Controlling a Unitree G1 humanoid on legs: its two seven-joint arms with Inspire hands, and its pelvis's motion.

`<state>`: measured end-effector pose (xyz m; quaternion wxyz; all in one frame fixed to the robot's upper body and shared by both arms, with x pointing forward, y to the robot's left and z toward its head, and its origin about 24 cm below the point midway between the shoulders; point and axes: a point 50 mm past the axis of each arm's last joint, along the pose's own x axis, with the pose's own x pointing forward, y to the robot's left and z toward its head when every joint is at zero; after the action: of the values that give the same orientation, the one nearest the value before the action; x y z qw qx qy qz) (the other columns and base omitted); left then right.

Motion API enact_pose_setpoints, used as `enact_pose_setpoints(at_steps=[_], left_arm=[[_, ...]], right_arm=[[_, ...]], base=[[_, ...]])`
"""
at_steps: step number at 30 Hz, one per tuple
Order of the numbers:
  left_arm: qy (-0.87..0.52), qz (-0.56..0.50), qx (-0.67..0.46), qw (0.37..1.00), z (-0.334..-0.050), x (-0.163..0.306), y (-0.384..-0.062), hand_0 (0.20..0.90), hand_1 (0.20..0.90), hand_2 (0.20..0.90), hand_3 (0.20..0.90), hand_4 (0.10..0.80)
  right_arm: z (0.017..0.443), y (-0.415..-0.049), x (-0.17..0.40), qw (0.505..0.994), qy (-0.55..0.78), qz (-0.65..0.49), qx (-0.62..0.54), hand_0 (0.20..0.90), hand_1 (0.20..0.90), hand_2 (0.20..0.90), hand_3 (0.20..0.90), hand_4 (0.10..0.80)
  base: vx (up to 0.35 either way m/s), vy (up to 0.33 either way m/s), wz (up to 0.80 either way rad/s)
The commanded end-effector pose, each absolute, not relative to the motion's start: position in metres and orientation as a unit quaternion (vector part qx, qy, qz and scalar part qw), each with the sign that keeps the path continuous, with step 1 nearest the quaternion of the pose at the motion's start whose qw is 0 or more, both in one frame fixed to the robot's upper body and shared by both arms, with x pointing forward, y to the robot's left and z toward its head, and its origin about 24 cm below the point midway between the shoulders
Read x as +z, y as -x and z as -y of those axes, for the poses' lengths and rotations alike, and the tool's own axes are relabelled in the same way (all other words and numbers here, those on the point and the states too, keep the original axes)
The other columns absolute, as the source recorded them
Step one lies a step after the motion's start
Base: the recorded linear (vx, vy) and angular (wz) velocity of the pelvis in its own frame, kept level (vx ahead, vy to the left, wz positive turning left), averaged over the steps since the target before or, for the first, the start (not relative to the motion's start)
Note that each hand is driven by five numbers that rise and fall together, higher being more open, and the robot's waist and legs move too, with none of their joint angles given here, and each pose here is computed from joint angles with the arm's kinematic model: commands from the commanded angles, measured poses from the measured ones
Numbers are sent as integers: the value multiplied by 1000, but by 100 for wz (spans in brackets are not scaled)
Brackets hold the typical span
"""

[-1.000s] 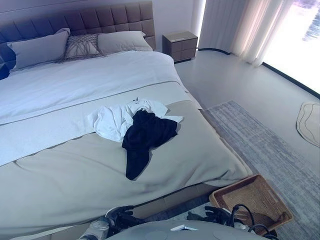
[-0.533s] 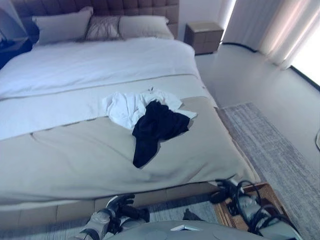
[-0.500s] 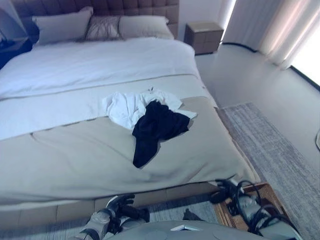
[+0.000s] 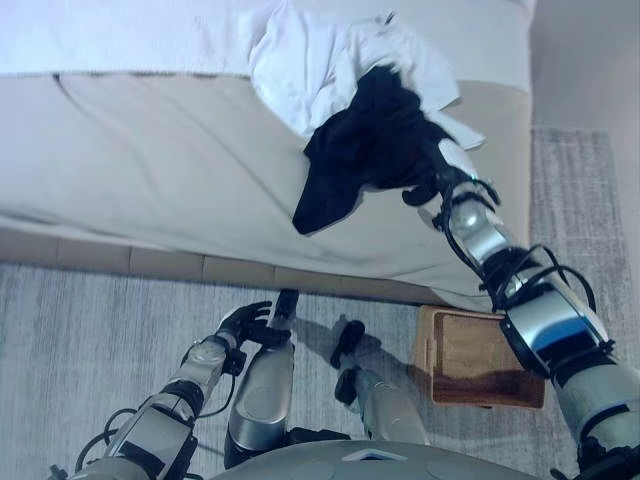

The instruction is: Pick up the clothes from the bed and place them into the basket

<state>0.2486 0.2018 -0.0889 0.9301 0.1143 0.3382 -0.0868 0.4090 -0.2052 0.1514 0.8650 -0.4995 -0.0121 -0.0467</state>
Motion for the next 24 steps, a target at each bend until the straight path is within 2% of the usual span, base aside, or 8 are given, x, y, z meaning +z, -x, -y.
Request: enact_pose_setpoints(at_steps=[1,6,10,11,12,13,18,24], left_arm=[[-100,-386,-33,917,-235,-106,-210,900,900,900,900,800],[-69,-381,-11,922,-245,-106,-202,900,900,900,900,800],[-52,-381,-5,923,-247,-109,-191,900,900,900,900,800],[-48,-380,-3,924,-248,-110,-190,900,900,900,900,800],[-43,-380,0,924,-249,-110,-187,900,900,900,900,800],[-42,-381,2,924,-249,-111,-186,900,900,900,900,800],[-33,-377,6,926,-256,-111,-177,900,900,900,900,800],[-58,-366,7,929,-259,-106,-185,900,900,900,900,800]], right_arm=[[225,-412,207,828,537,79,-141,900,900,900,900,800],[254,-413,243,811,546,27,-207,900,900,900,900,800],[290,-403,239,807,520,-105,-258,900,900,900,900,800],[295,-401,241,803,519,-127,-264,556,556,556,499,399],[301,-398,241,792,527,-154,-267,368,368,368,280,180],[302,-398,241,788,531,-161,-268,300,300,300,200,100],[303,-397,262,794,520,-140,-282,300,300,300,200,100],[281,-401,299,818,491,26,-300,300,300,300,200,100]], base=[[-76,112,17],[-26,137,23],[-33,126,17],[-56,92,21],[-37,53,21],[-35,22,14],[-59,-6,11],[-63,-117,-2]])
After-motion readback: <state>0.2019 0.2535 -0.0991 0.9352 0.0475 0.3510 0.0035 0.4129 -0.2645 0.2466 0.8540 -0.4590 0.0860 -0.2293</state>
